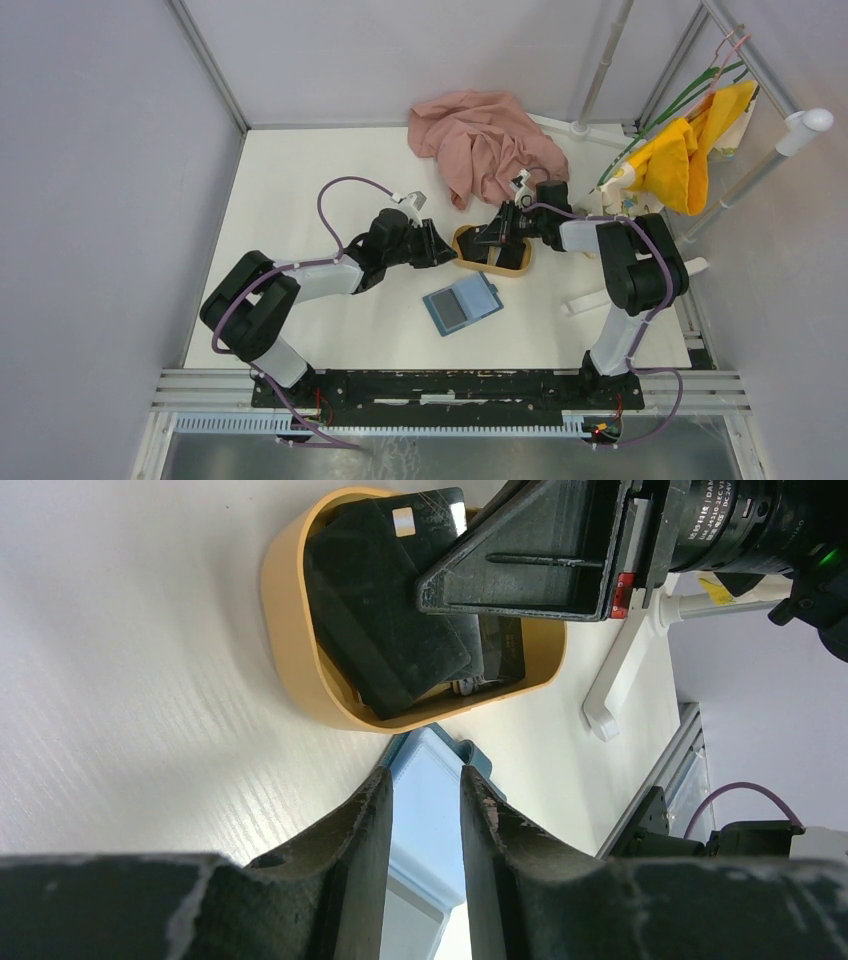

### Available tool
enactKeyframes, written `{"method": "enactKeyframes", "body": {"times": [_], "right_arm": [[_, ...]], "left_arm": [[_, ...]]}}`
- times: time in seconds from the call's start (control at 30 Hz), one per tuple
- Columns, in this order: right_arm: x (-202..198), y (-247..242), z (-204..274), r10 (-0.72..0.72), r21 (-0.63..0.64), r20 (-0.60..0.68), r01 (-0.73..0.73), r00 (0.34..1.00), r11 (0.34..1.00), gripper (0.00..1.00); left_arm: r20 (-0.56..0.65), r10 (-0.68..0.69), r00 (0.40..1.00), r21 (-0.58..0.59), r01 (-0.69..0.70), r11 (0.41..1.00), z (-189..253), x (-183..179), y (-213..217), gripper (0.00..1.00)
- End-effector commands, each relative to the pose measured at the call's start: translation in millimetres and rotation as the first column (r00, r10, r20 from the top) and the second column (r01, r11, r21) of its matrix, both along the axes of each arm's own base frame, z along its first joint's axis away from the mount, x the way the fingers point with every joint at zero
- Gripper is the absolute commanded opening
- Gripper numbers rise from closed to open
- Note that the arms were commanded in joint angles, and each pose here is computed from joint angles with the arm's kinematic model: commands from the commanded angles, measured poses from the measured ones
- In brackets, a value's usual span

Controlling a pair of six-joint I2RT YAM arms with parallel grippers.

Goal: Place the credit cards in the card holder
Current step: Pick up the credit card from the storage box.

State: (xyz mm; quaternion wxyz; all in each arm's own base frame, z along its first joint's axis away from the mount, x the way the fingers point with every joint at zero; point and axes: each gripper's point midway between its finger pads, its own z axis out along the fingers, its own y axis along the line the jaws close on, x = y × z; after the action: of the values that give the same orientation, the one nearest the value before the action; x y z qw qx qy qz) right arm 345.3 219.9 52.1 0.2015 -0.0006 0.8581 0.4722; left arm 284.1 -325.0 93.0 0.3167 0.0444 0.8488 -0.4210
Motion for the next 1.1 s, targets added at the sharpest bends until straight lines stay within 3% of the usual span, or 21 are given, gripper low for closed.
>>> {"method": "enactKeyframes", "body": {"times": [0.0,0.23,0.43,0.6,0.87,1.07], "right_arm": [[7,-2,20,-0.003,0.036,0.056,0.001,0.998,0.999,0.20],[10,-9,22,-0.026,0.043,0.061,0.023,0.998,0.999,0.19],[12,-17,20,-0.053,0.034,0.056,0.051,0.997,0.998,0.09],[14,-22,22,-0.067,0.027,0.067,0.066,0.995,0.997,0.07],[24,-41,40,-0.081,-0.073,0.198,0.097,0.977,0.993,0.00],[28,-56,58,-0.057,-0.172,0.325,0.118,0.944,0.978,0.00]], "left_arm": [[0.038,0.004,0.999,-0.023,-0.003,1.000,16,1,-1,0.38],[0.043,0.004,0.999,-0.023,-0.003,1.000,18,0,0,0.38],[0.044,0.002,0.999,-0.025,-0.001,1.000,19,-1,1,0.38],[0.048,0.001,0.999,-0.029,0.000,1.000,22,-2,2,0.38],[0.073,0.006,0.997,-0.037,-0.003,0.999,31,-6,6,0.38],[0.195,0.066,0.979,-0.109,-0.045,0.993,69,-15,26,0.38]]}}
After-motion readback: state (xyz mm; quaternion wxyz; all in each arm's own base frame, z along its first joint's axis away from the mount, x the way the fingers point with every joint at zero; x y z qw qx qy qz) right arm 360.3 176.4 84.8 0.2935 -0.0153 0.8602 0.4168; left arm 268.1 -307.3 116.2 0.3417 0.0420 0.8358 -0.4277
